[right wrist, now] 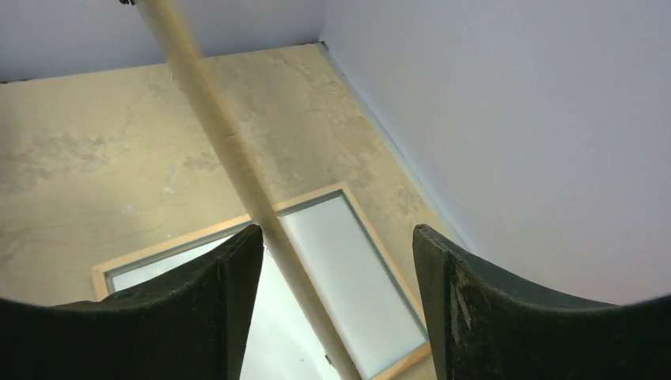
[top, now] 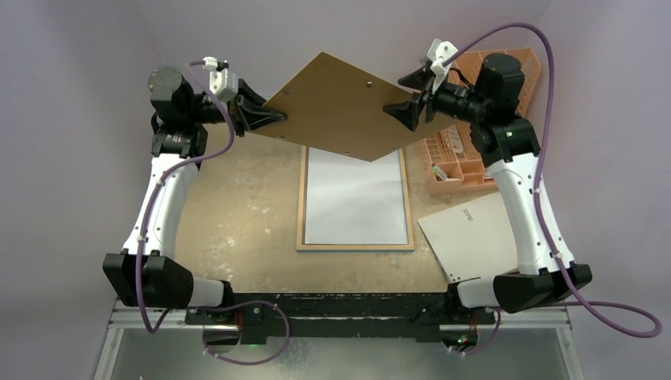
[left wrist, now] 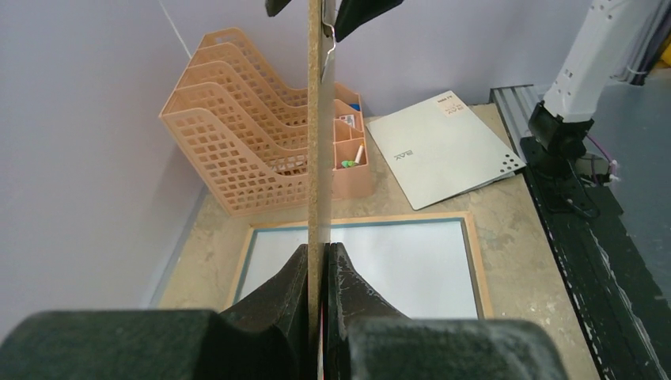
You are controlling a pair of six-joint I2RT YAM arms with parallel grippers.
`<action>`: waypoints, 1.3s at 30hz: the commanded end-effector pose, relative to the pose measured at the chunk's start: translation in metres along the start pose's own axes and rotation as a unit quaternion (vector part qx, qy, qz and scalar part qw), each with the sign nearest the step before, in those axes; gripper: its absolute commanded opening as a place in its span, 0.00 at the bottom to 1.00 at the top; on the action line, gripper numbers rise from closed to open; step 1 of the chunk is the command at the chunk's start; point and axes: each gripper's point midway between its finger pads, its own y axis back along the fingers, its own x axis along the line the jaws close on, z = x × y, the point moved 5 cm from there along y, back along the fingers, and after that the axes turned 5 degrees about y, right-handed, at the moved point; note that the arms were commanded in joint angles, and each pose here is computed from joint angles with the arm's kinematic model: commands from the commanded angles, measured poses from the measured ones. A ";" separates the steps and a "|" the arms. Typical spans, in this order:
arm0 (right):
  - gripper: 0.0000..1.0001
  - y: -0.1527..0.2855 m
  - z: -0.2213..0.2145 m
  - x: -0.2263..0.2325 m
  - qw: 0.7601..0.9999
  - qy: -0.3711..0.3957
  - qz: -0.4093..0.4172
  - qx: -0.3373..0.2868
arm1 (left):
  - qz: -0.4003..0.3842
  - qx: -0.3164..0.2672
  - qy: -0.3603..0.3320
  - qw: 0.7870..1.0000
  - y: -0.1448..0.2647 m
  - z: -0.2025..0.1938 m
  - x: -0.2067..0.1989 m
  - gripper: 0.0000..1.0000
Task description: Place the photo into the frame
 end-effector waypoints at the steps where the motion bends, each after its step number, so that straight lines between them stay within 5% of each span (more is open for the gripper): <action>1: 0.69 -0.002 0.008 0.010 0.999 -0.005 0.046 -0.025 | -0.060 -0.001 -0.089 0.994 0.005 0.032 -0.016 0.00; 6: 0.60 -0.006 0.014 0.012 0.996 -0.013 0.074 -0.037 | -0.062 0.001 -0.085 0.994 0.007 0.030 -0.011 0.00; 21: 0.00 -0.021 0.001 0.022 0.991 -0.026 0.131 -0.030 | -0.037 -0.004 -0.059 0.998 0.008 0.018 0.004 0.01; 28: 0.00 -0.023 0.005 0.032 0.983 -0.057 0.152 -0.081 | 0.094 -0.012 -0.132 0.987 0.016 0.019 0.021 0.54; 33: 0.00 -0.029 -0.001 0.048 0.957 -0.138 0.206 -0.147 | 0.219 0.016 -0.182 0.958 0.033 0.015 0.040 0.67; 39: 0.00 -0.052 -0.034 0.038 0.944 -0.248 0.177 -0.124 | 0.326 -0.003 -0.195 0.925 0.050 0.024 0.051 0.85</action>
